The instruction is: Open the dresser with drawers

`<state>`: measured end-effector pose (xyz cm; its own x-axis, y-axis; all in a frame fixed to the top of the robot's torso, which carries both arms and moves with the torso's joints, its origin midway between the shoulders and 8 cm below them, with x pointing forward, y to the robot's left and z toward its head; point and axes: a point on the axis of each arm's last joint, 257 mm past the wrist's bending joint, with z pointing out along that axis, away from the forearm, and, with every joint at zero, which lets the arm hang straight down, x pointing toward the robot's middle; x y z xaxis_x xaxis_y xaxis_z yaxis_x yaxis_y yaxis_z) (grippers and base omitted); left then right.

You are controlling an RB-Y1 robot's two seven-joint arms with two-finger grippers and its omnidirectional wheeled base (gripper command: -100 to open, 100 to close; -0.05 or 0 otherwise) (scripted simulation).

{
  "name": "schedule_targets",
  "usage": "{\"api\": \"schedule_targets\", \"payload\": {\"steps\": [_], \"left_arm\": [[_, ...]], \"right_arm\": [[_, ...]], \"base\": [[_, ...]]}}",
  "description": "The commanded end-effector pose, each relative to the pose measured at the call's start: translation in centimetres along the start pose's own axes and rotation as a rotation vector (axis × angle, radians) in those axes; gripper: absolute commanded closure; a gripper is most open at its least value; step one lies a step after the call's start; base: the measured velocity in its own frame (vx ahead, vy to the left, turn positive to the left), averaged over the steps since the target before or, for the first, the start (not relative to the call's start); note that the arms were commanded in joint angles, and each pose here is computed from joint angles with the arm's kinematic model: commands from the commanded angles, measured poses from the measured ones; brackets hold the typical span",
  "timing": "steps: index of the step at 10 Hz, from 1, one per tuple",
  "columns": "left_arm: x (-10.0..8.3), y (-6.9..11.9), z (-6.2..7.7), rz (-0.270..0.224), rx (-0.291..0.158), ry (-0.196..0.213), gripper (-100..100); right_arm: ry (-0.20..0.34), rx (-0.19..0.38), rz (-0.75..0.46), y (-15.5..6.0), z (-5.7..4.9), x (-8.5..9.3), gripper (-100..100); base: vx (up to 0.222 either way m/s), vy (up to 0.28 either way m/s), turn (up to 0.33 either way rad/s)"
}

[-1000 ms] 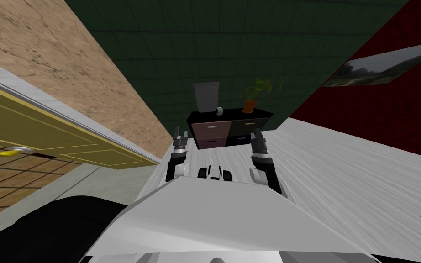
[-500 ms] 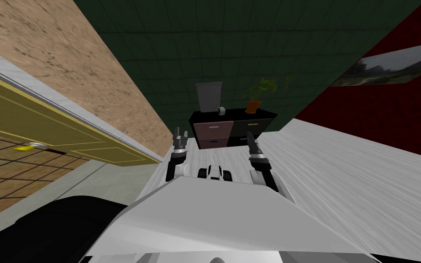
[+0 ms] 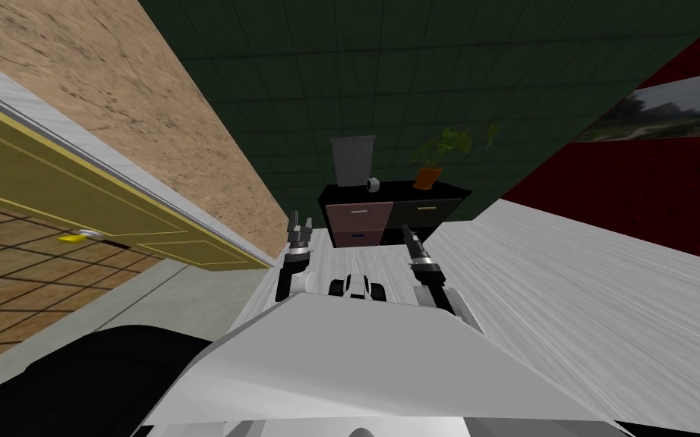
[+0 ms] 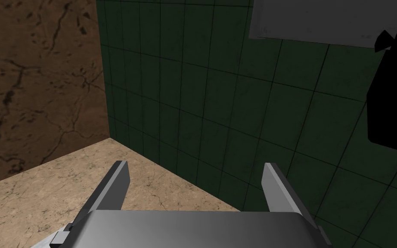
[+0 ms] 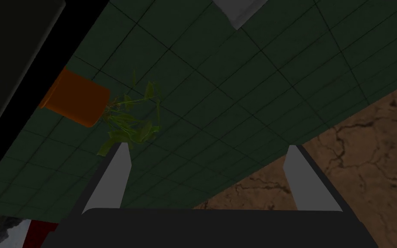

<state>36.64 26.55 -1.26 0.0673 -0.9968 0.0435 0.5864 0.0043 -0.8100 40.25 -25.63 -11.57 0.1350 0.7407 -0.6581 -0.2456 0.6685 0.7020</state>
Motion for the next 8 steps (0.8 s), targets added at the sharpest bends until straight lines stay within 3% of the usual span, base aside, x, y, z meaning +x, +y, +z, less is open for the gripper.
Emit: {"api": "schedule_targets", "payload": {"steps": [1, 2, 3, 4, 6, 7, 8], "left_arm": [[0.0, 0.0, 0.0, 0.000, 0.000, 0.000, 0], [0.0, 0.0, 0.0, 0.000, 0.000, 0.000, 0], [0.0, 0.0, 0.0, 0.000, 0.000, 0.000, 0], [0.0, 0.0, 0.0, 0.000, 0.000, 0.000, 0], [0.0, 0.0, 0.0, 0.000, 0.000, 0.000, 0], [0.0, 0.0, 0.0, 0.000, 0.000, 0.000, 0], [0.0, 0.0, 0.0, 0.000, 0.000, 0.000, 0]], "right_arm": [[0.027, 0.028, -0.062, -0.8, -0.4, 0.9, -100], [0.062, 0.079, -0.111, -2.5, -0.8, 2.1, -100], [0.067, 0.077, -0.138, -2.4, -0.8, 2.3, -100], [0.100, 0.130, -0.178, -4.1, -1.4, 3.3, -100], [0.109, 0.128, -0.221, -4.1, -1.4, 3.5, -100], [0.142, 0.181, -0.269, -5.8, -2.1, 4.5, -100], [0.147, 0.178, -0.297, -5.8, -2.1, 4.6, -100]], "base": [[0.008, 0.010, -0.011], [0.015, 0.018, 0.115], [0.016, 0.019, 0.062], [0.024, 0.029, 0.099], [0.018, 0.022, 0.024], [0.022, 0.020, 0.139], [0.023, 0.018, 0.060]]}}
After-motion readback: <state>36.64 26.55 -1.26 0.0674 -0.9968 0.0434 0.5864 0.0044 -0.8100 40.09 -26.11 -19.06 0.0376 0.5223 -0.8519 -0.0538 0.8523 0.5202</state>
